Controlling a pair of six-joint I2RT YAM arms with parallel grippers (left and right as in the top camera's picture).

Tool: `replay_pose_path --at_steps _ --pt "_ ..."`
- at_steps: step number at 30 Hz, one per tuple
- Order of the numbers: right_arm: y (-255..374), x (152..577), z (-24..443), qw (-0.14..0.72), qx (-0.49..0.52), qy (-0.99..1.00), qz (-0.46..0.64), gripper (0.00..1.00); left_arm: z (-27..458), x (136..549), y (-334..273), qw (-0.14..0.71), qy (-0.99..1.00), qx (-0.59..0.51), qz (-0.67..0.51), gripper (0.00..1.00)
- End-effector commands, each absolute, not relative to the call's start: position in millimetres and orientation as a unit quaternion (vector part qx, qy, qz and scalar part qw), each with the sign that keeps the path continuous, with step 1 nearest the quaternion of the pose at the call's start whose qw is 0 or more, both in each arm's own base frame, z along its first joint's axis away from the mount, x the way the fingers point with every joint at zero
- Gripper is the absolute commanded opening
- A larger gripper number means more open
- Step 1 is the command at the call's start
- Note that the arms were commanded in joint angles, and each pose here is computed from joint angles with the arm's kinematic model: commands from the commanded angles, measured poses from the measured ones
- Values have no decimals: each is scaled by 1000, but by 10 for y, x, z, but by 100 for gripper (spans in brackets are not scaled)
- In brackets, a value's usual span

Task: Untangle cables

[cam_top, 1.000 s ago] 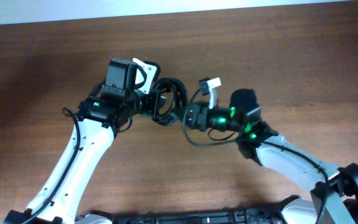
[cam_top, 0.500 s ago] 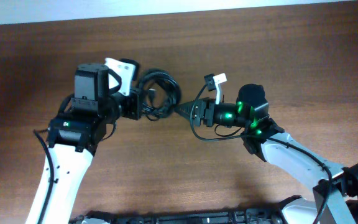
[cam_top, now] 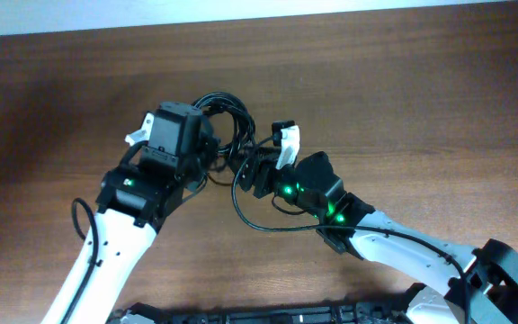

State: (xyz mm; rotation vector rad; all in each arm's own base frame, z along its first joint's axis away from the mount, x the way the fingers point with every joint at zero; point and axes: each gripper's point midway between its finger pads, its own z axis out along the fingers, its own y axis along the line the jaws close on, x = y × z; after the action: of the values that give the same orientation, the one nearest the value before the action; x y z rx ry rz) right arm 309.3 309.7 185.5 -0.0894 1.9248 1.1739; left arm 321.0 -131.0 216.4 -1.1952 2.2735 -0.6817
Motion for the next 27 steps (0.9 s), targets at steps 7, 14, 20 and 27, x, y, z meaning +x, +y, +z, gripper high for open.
replay_pose_path --at_steps 7,14,20,27 --pt "3270 2843 1742 385 -89 778 488 78 2192 3312 -1263 266 817 -457 -230 0" --pt "3214 2918 1709 400 -70 785 468 49 2163 3224 -1490 208 826 -447 -274 0" --pt "3164 2432 1842 241 -191 744 593 4 2348 3558 -855 379 899 -196 -100 0" --pt "2865 2679 2471 258 -143 679 672 4 2547 3471 -1763 404 884 148 -180 0"
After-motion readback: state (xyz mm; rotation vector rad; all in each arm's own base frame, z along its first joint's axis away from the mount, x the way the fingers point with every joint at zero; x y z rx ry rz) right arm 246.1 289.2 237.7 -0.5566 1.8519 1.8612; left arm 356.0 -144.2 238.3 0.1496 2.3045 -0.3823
